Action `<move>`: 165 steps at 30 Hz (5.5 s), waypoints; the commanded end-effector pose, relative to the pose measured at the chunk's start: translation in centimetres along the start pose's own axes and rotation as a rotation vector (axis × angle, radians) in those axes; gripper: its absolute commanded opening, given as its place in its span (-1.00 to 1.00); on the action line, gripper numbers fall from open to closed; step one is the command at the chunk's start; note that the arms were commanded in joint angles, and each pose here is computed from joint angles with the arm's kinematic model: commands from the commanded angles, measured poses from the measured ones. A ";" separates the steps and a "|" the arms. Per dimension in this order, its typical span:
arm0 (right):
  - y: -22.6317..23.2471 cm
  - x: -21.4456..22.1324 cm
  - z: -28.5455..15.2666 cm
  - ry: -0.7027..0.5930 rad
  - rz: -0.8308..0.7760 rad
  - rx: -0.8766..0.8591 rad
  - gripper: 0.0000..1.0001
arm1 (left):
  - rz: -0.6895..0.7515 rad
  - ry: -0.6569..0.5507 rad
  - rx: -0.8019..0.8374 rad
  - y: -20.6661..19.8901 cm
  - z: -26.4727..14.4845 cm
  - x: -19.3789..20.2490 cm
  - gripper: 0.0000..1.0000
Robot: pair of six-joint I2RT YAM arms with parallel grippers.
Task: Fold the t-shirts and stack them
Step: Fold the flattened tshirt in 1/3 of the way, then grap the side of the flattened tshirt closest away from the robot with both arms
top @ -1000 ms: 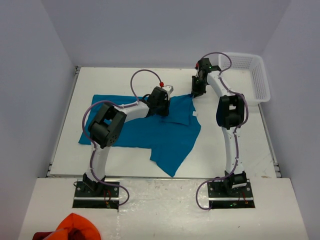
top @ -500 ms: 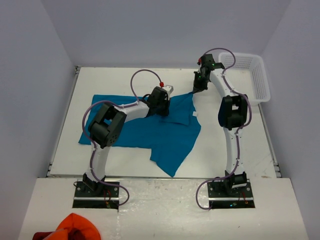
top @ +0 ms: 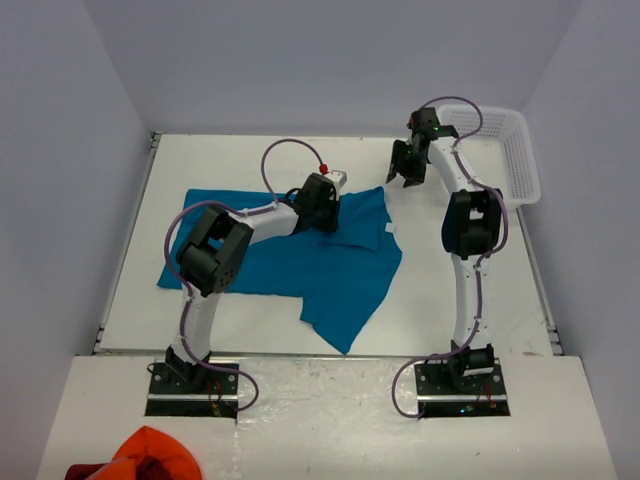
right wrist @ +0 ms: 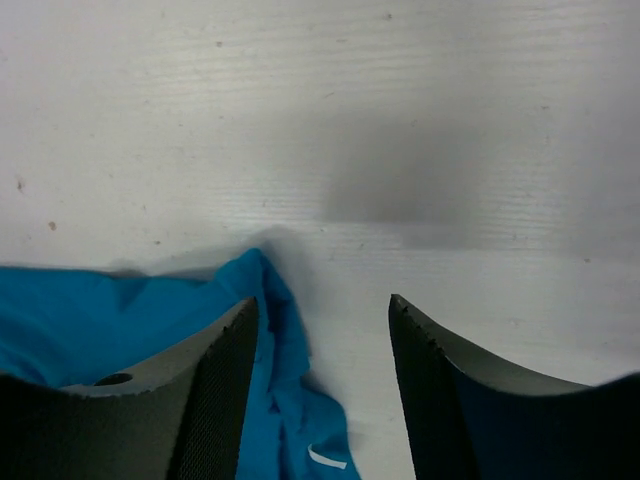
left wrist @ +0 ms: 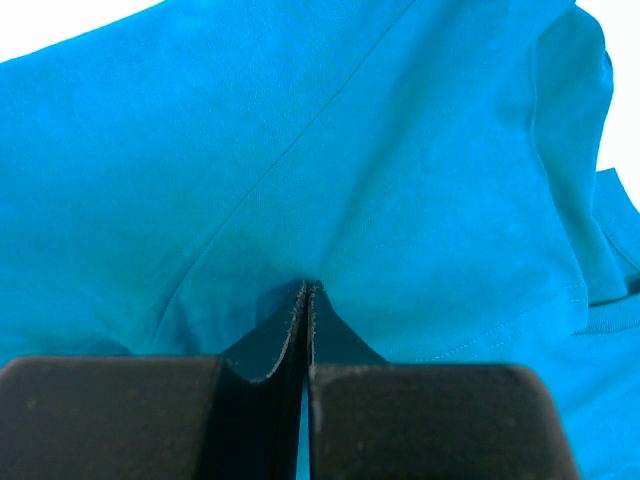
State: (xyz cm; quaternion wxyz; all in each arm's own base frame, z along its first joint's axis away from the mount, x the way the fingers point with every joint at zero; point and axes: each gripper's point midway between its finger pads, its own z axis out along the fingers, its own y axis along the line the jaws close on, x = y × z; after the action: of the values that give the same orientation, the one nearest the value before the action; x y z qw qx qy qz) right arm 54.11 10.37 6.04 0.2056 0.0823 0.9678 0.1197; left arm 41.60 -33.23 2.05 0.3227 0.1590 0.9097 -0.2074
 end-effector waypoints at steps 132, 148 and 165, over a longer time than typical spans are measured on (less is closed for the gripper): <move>11.5 45.3 -11.1 0.107 -0.564 -0.046 -1.00 | -0.949 -0.075 -0.924 24.8 -30.7 12.3 -0.63; 9.6 45.9 -13.5 0.188 -0.597 -0.033 -1.00 | -0.993 -0.082 -1.301 27.4 -36.3 17.4 0.11; 9.5 46.1 -15.5 0.198 -0.535 -0.100 -1.00 | -1.197 -0.058 -1.157 32.1 -35.7 20.7 -0.19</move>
State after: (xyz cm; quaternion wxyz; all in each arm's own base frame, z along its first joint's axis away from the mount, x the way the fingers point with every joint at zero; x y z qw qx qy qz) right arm 7.59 26.58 4.90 0.1450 -0.2081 0.9606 0.1140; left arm 18.91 13.59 3.70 0.1781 -0.5564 0.7935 0.1705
